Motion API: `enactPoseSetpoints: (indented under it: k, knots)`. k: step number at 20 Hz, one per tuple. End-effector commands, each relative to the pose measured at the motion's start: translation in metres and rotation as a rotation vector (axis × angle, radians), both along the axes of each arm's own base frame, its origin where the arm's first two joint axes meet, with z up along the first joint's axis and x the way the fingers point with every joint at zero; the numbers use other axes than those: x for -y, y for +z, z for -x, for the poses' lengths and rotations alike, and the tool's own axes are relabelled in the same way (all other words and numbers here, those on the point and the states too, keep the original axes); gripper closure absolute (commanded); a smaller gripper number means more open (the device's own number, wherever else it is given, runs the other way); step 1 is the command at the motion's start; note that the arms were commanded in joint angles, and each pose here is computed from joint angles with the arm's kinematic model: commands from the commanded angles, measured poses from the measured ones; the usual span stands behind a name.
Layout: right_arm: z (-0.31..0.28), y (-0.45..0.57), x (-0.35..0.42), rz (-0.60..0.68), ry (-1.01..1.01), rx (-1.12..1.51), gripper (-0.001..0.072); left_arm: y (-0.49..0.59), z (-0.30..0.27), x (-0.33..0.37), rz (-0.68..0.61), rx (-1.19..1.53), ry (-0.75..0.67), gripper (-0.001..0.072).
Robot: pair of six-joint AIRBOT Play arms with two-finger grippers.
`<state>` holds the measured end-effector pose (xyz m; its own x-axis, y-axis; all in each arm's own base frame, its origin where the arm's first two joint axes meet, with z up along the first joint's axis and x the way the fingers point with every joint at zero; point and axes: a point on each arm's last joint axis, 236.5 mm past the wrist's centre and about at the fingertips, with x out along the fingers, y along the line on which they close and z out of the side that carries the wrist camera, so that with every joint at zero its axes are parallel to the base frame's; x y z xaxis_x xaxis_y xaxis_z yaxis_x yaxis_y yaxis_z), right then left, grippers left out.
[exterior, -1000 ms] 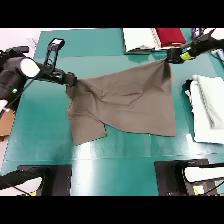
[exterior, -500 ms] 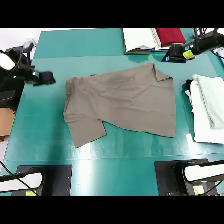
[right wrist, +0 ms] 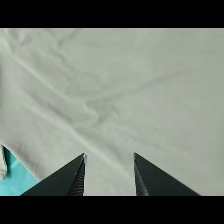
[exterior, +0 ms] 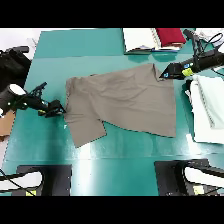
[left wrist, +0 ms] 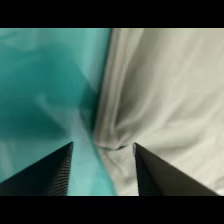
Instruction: Fold the shirts.
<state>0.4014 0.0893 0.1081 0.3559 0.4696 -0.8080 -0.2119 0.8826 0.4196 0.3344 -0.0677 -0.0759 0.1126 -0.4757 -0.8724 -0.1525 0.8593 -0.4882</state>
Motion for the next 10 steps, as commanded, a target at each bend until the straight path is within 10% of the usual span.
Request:
enactPoseSetpoints:
  k: [1,3,6,10]
  knots:
    - [0.006,0.006,-0.002,0.0,-0.009,0.034,0.0361,-0.013,0.01,0.028,0.038,0.005,-0.032,0.0252]
    - [0.008,0.011,0.0,0.004,-0.01,0.044,0.0362,-0.011,0.004,0.038,0.029,0.032,-0.047,0.0331]
    - [0.026,0.005,0.018,0.012,-0.037,-0.004,0.0362,0.015,-0.013,0.036,0.015,0.115,-0.063,0.0678]
    - [0.086,-0.061,0.077,0.041,-0.205,-0.191,0.0362,0.077,-0.03,0.034,-0.01,0.314,-0.062,0.0679]
